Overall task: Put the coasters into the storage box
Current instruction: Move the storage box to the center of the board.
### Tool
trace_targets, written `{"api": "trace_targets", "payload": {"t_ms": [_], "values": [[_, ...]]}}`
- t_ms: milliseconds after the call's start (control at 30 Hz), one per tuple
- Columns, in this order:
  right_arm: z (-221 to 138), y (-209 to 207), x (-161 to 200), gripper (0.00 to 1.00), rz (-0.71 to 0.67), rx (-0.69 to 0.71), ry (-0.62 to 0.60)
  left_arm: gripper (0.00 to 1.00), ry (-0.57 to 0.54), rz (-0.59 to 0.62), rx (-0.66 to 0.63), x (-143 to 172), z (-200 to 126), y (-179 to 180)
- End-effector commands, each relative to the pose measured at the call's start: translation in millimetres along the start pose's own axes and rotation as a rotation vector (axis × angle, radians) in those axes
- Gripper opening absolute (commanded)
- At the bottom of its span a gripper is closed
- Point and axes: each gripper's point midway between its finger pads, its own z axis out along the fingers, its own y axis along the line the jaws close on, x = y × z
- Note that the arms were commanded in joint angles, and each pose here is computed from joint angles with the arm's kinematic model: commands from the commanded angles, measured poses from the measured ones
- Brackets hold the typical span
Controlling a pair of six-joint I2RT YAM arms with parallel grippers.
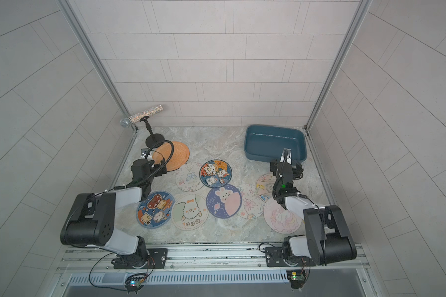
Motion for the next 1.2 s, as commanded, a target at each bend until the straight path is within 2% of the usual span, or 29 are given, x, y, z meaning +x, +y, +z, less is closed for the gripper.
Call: {"api": "trace_targets", "payload": {"t_ms": [0, 100, 200, 367, 500, 633, 800, 967, 1167], "values": [[3.3, -13.3, 5.0, 1.00, -0.047, 0.082, 0.159, 1.00, 0.080, -0.007, -0.025, -3.5, -4.2, 2.6], [14.9, -20.0, -14.8, 1.00, -0.019, 0.082, 0.216, 1.00, 0.099, -0.034, -0.013, -13.8, -3.5, -2.6], [30.9, -24.1, -32.3, 1.00, 0.034, 0.021, 0.265, 1.00, 0.121, -0.042, 0.015, -19.8, -3.0, -12.7], [70.5, -40.0, -31.0, 1.00, 0.097, -0.036, 0.451, 1.00, 0.151, -0.085, 0.076, -28.2, -5.8, -32.2], [98.0, -49.7, -29.3, 1.00, 0.118, -0.057, 0.553, 1.00, 0.171, -0.156, 0.130, -27.2, -7.5, -43.7], [121.8, -61.3, -23.8, 0.99, 0.113, -0.040, 0.606, 1.00, 0.188, -0.189, 0.171, -25.6, -8.0, -53.8], [149.0, -74.7, -9.3, 0.97, 0.182, -0.046, 0.654, 1.00, 0.203, -0.205, 0.197, -22.5, -5.9, -61.1], [165.0, -81.9, -1.3, 0.96, 0.151, -0.025, 0.676, 1.00, 0.215, -0.213, 0.209, -17.7, -3.2, -65.3], [180.6, -93.5, 19.8, 0.92, 0.267, -0.077, 0.715, 1.00, 0.236, -0.212, 0.224, -10.7, -0.6, -70.6]]}}
